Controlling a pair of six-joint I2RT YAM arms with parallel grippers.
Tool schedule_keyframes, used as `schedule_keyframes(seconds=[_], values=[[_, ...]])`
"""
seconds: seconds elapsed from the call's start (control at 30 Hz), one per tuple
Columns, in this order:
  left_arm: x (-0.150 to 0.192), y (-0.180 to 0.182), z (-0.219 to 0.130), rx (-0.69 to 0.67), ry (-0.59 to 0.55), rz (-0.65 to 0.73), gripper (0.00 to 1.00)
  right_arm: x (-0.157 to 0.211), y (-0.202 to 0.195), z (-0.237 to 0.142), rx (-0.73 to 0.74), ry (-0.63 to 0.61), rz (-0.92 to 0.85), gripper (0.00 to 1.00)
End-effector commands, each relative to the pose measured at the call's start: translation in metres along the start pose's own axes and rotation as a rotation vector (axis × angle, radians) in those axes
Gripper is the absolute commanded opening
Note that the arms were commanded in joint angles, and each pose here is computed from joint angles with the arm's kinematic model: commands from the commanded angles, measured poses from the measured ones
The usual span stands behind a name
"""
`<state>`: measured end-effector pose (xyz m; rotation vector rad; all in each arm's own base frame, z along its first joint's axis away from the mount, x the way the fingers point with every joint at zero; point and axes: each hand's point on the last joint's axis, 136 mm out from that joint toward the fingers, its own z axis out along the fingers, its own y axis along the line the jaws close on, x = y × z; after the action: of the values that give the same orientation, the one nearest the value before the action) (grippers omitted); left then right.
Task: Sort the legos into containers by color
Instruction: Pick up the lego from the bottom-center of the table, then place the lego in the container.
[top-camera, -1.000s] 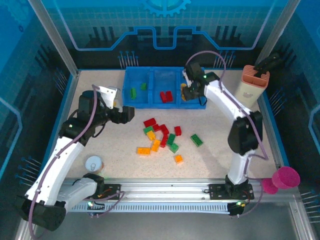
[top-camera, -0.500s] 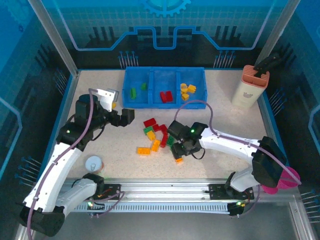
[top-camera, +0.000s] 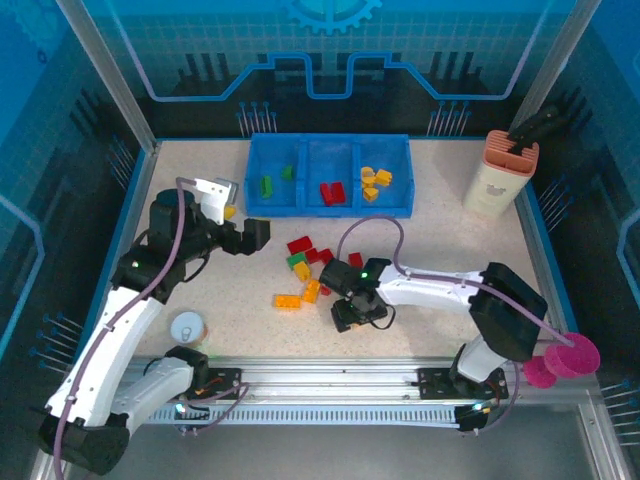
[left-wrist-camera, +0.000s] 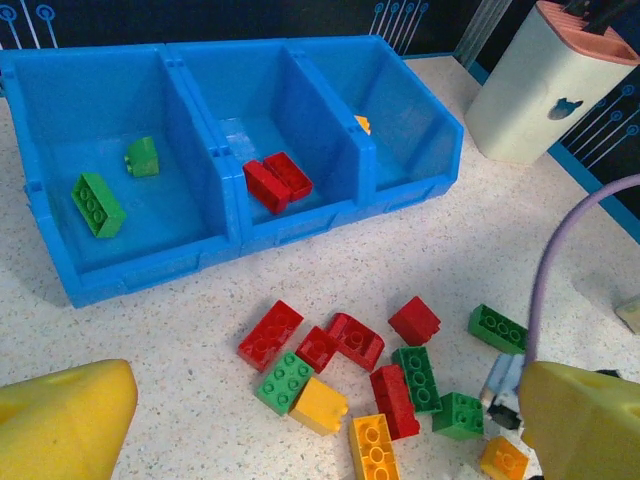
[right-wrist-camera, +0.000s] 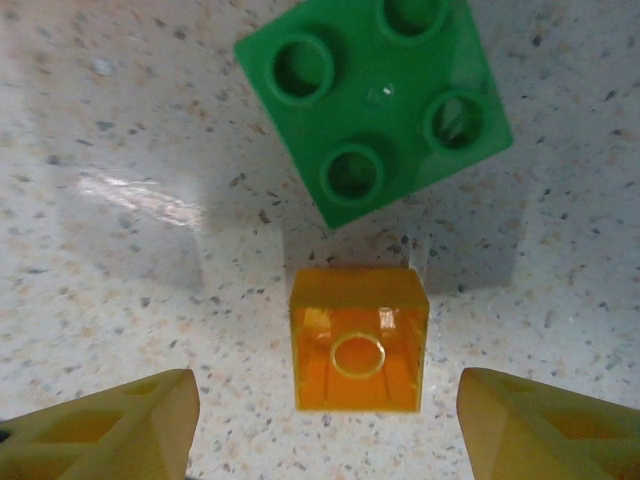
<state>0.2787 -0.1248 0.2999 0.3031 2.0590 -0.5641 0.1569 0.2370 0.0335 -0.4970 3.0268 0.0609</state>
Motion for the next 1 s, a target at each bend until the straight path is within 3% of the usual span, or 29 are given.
schedule_keyframes(seconds=[0.0,0.23,0.63,0.77,0.97], values=[[-0.001,-0.001,-0.002,0.009,-0.001,-0.01,0.99,0.001,0.003,0.01,0.028,0.033,-0.001,0.68],[0.0,0.003,0.0,-0.01,0.0,-0.01,0.99,0.001,-0.004,0.023,0.062,0.051,-0.014,0.6],[0.004,0.006,0.005,-0.02,0.016,-0.011,0.99,-0.007,-0.011,0.029,0.103,0.063,-0.078,0.29],[0.004,0.006,0.005,-0.021,0.019,-0.008,0.99,-0.035,-0.052,0.002,0.156,0.013,-0.056,0.27],[0.005,0.01,0.006,-0.037,0.023,-0.009,0.99,-0.117,-0.119,-0.056,0.144,-0.181,0.012,0.27]])
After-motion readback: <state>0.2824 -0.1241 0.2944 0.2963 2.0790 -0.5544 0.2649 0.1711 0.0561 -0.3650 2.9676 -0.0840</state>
